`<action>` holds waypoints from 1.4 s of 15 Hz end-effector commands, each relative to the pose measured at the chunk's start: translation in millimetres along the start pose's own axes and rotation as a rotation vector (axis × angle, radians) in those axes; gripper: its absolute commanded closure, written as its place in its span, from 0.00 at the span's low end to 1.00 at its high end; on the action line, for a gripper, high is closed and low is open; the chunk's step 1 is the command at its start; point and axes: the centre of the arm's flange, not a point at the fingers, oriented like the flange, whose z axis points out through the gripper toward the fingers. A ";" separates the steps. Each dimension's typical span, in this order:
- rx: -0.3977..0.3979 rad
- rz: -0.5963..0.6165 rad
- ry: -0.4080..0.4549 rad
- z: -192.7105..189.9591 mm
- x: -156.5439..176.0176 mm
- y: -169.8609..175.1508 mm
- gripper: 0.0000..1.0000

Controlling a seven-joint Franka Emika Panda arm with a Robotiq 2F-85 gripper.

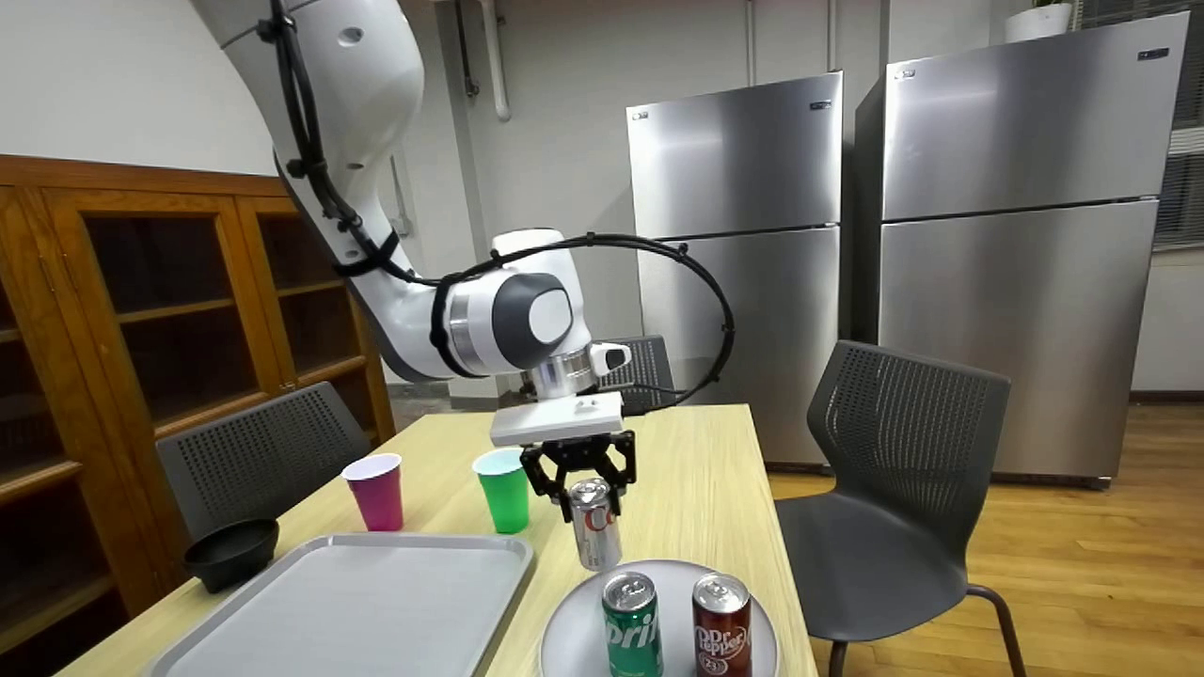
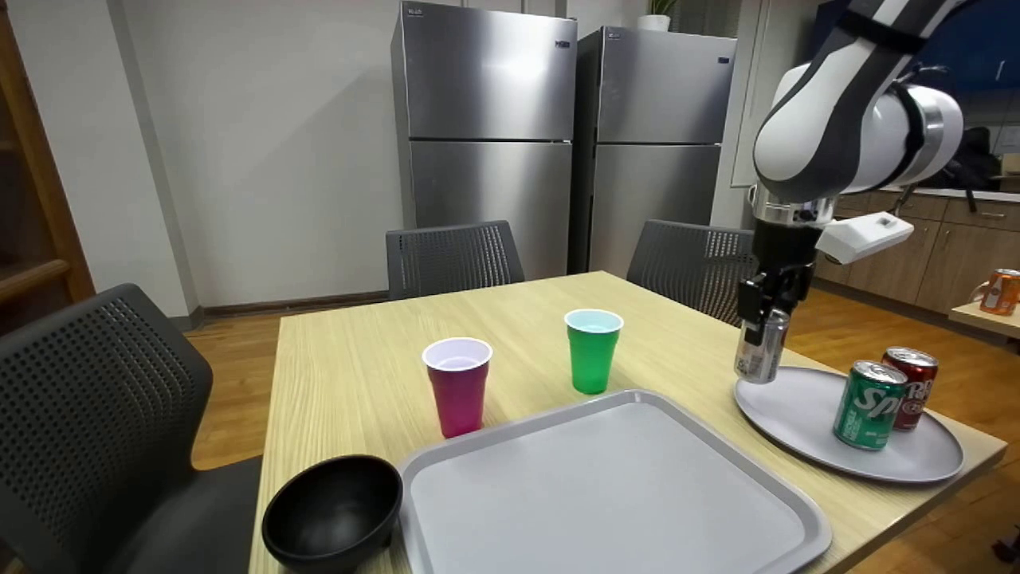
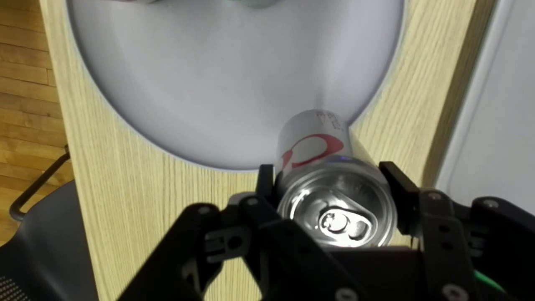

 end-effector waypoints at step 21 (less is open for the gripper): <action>0.056 -0.135 0.059 -76.7 38.9 -219.4 0.61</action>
